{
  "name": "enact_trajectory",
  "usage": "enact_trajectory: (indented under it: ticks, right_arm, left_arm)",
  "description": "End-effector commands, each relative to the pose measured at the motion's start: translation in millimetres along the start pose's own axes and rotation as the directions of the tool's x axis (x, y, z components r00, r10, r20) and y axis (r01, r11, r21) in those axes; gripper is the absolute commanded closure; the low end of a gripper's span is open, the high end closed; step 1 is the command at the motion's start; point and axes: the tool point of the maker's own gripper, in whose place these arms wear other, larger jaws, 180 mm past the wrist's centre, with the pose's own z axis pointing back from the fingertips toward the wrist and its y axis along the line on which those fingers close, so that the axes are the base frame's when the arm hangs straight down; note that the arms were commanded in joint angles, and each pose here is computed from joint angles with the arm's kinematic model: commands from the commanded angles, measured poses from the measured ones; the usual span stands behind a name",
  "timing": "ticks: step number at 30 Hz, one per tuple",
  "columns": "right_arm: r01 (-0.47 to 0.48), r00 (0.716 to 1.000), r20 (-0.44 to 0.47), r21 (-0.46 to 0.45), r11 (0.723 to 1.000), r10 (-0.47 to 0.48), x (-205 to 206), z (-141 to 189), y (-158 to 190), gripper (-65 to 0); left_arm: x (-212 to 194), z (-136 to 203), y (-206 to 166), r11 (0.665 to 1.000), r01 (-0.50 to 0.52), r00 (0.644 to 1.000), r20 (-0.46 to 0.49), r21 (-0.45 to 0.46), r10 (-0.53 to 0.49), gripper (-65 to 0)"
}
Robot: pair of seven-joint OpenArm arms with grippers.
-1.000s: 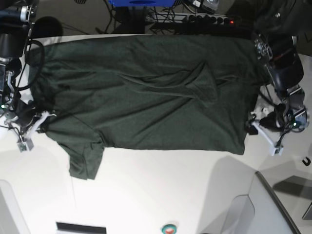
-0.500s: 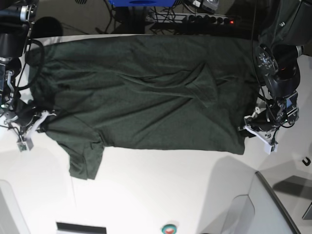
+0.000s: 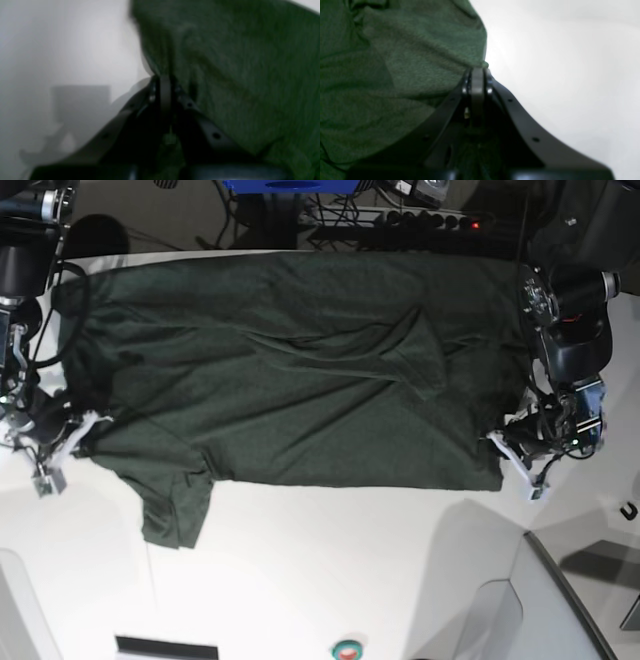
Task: Layout the t-shirt on the table in an organized manner, then fold the t-shirt properly
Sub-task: 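Move the left gripper to the shirt's opposite side edge and grasp it, then grasp the shirt's side edges with both grippers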
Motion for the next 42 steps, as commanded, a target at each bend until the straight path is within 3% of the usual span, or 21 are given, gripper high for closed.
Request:
enact_trajectory:
  ticks: [1, 6, 13, 20, 27, 29, 33, 35, 36, 40, 42]
  right_arm:
    - [-0.027, 0.997, 0.076, -0.012, 1.000, 0.028, 26, 8, -8, -0.8]
    - [-0.061, 0.992, 0.106, -0.022, 0.998, 0.063, 34, 18, -4, -0.8]
    - [-0.072, 0.994, 0.085, -0.017, 0.997, 0.073, 18, 24, 1, -0.8]
    - [-0.008, 0.999, 0.053, -0.056, 0.998, 0.011, -8, 32, -16, -0.8]
    - [0.007, 1.000, -0.005, -0.039, 0.999, -0.008, -40, 32, -4, -1.7]
    - [0.023, 1.000, -0.005, -0.035, 0.999, -0.023, -43, 31, 0, -4.8]
    - [0.022, 1.000, -0.018, -0.032, 0.999, -0.023, -43, 30, 2, -22.2]
    - [0.014, 0.999, -0.035, -0.035, 0.999, -0.016, -40, 31, 2, -27.5]
    - [0.015, 0.999, -0.031, -0.035, 0.999, -0.016, -35, 30, 3, -27.8]
    - [0.019, 1.000, 0.015, -0.032, 0.999, -0.018, -6, 21, -1, -28.1]
    - [0.032, 0.999, 0.037, -0.031, 0.999, -0.031, 13, 13, -7, -28.4]
  left_arm:
    - [31, 15, 15, 0.999, 0.010, 0.997, 0.075, 0.033, -0.012, 0.0]
    - [42, 39, 17, 0.990, 0.089, 0.988, 0.115, 0.106, -0.102, 0.0]
    - [21, 71, 20, 0.962, 0.187, 0.970, 0.120, 0.198, -0.213, 0.0]
    - [-26, 89, 12, 0.935, 0.275, 0.953, 0.062, 0.222, -0.295, 0.0]
    - [-68, 87, 7, 0.928, 0.308, 0.951, -0.025, 0.209, -0.310, 0.0]
    - [-79, 87, 10, 0.910, 0.347, 0.938, -0.077, 0.229, -0.338, 0.0]
    - [-89, 81, 0, 0.888, 0.395, 0.918, -0.130, 0.236, -0.374, 0.0]
    - [-86, 81, -5, 0.877, 0.411, 0.911, -0.134, 0.248, -0.389, 0.0]
    - [-83, 82, -7, 0.871, 0.419, 0.908, -0.132, 0.256, -0.398, -3.9]
    - [-71, 87, -17, 0.841, 0.453, 0.891, -0.129, 0.296, -0.435, -32.7]
    - [-65, 90, -16, 0.822, 0.471, 0.882, -0.136, 0.320, -0.452, -40.5]
